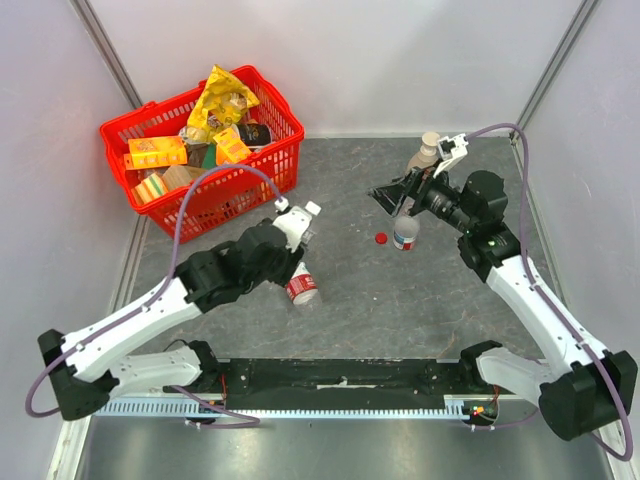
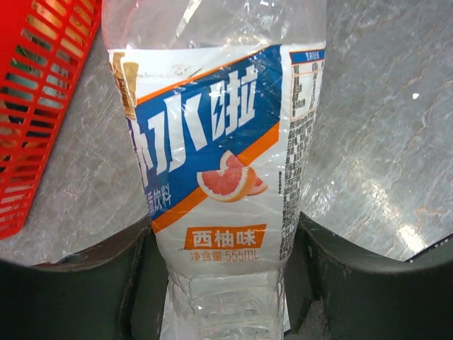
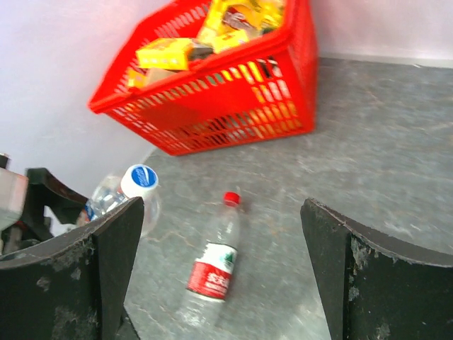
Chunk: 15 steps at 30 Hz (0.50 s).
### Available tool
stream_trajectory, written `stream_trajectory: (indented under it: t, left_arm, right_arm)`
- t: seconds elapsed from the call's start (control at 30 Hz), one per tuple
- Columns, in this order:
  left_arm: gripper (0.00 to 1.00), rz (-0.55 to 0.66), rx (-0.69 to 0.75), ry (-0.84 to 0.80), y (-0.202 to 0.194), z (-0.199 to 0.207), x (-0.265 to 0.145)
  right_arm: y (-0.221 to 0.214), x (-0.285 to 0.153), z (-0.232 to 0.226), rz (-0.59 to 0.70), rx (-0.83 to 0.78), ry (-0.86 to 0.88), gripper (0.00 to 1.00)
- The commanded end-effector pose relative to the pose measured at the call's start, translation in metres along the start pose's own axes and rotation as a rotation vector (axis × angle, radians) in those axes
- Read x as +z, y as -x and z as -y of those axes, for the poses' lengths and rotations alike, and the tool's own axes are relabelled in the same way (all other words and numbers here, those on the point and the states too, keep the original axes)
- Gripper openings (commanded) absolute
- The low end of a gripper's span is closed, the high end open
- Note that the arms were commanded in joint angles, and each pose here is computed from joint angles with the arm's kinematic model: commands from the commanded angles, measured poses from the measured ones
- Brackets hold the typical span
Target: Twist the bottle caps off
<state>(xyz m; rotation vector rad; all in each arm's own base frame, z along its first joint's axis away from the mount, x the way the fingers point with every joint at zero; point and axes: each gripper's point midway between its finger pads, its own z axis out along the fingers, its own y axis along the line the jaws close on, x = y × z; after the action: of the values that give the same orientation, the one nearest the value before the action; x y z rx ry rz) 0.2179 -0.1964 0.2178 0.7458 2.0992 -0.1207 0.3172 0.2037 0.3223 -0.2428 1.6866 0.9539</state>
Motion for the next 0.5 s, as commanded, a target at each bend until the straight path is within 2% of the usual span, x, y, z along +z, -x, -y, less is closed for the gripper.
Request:
stream_trajectory:
  t: [0.0, 0.3, 0.37, 0.47]
  left_arm:
    - [0.47, 0.076, 0.017, -0.011, -0.003, -0.005, -0.010]
    - [0.44, 0.124, -0.004, -0.079, -0.017, 0.004, -0.015]
    - [0.44, 0.136, 0.009, -0.085, -0.018, 0.003, -0.017]
    - [0.44, 0.157, 0.019, -0.075, -0.018, 0.000, -0.019]
  right_arm:
    - [0.014, 0.009, -0.053, 0.050, 0.049, 0.266, 0.98]
    - [-0.024, 0.042, -0.116, -0.067, 0.115, 0.488, 0.98]
    - [-0.029, 0.046, -0.123, -0.086, 0.147, 0.529, 0.95]
    - [-0.038, 0.052, -0.130, -0.113, 0.184, 0.567, 0.82]
